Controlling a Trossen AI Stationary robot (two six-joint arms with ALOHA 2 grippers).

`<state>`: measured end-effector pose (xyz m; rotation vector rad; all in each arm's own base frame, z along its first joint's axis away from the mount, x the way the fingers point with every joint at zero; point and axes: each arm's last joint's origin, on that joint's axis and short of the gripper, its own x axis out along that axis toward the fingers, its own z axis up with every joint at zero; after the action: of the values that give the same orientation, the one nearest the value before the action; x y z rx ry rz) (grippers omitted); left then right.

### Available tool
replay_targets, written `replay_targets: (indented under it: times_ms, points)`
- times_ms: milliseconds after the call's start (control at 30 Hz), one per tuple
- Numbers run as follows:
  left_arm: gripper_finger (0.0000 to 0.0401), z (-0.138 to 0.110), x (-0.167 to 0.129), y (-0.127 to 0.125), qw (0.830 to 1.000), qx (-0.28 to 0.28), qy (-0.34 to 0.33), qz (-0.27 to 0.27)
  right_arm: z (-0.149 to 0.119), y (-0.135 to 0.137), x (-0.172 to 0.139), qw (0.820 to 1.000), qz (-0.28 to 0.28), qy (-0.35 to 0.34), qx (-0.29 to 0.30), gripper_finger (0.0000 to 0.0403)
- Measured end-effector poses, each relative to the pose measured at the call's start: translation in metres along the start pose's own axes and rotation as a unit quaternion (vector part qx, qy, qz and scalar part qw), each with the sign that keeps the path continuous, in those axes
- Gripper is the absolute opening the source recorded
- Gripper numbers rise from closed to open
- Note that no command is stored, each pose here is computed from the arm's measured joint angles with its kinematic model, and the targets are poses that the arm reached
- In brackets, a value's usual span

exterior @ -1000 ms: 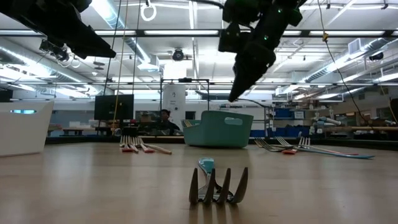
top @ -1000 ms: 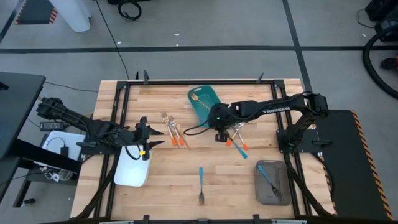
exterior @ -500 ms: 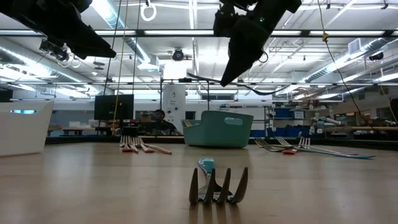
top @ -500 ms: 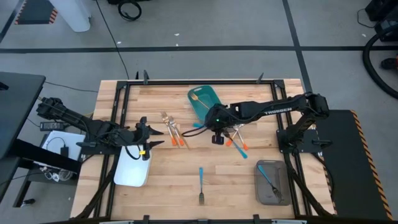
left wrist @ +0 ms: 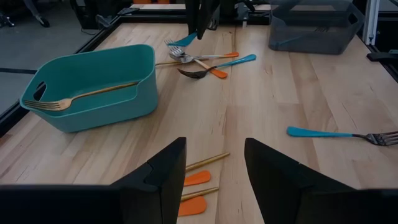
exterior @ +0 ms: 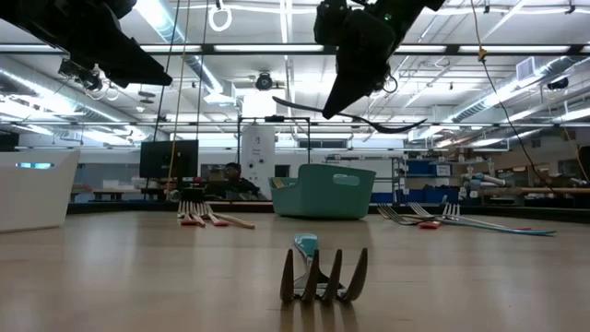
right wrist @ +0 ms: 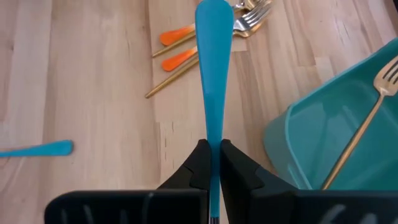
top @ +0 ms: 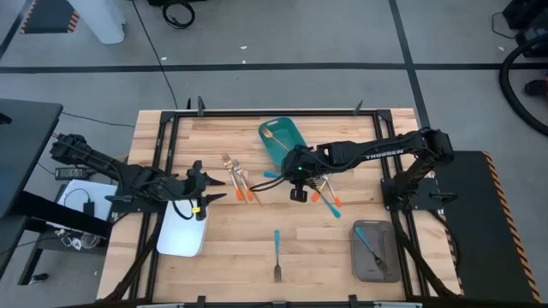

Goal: Sort silverware by color (type)
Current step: Put the blue fork into the black bin

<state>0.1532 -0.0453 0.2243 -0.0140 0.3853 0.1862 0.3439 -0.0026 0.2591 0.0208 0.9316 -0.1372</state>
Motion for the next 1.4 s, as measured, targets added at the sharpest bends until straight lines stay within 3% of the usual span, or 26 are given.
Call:
replay_targets:
  times_ms: [433,567,1400]
  points:
    - [0.0172,0.0,0.0,0.0,1.0,0.0,0.0,0.0,0.022,0.02,-0.018,0.998,0.005,-0.057,-0.015,0.0025]
    - [0.0172,0.0,0.0,0.0,1.0,-0.001,0.0,0.0,0.025,0.03,-0.022,0.996,-0.017,-0.078,-0.029,0.0025]
    - [0.0172,0.0,0.0,0.0,1.0,-0.004,0.002,0.001,0.021,0.055,-0.057,0.993,-0.006,-0.115,0.001,0.0025]
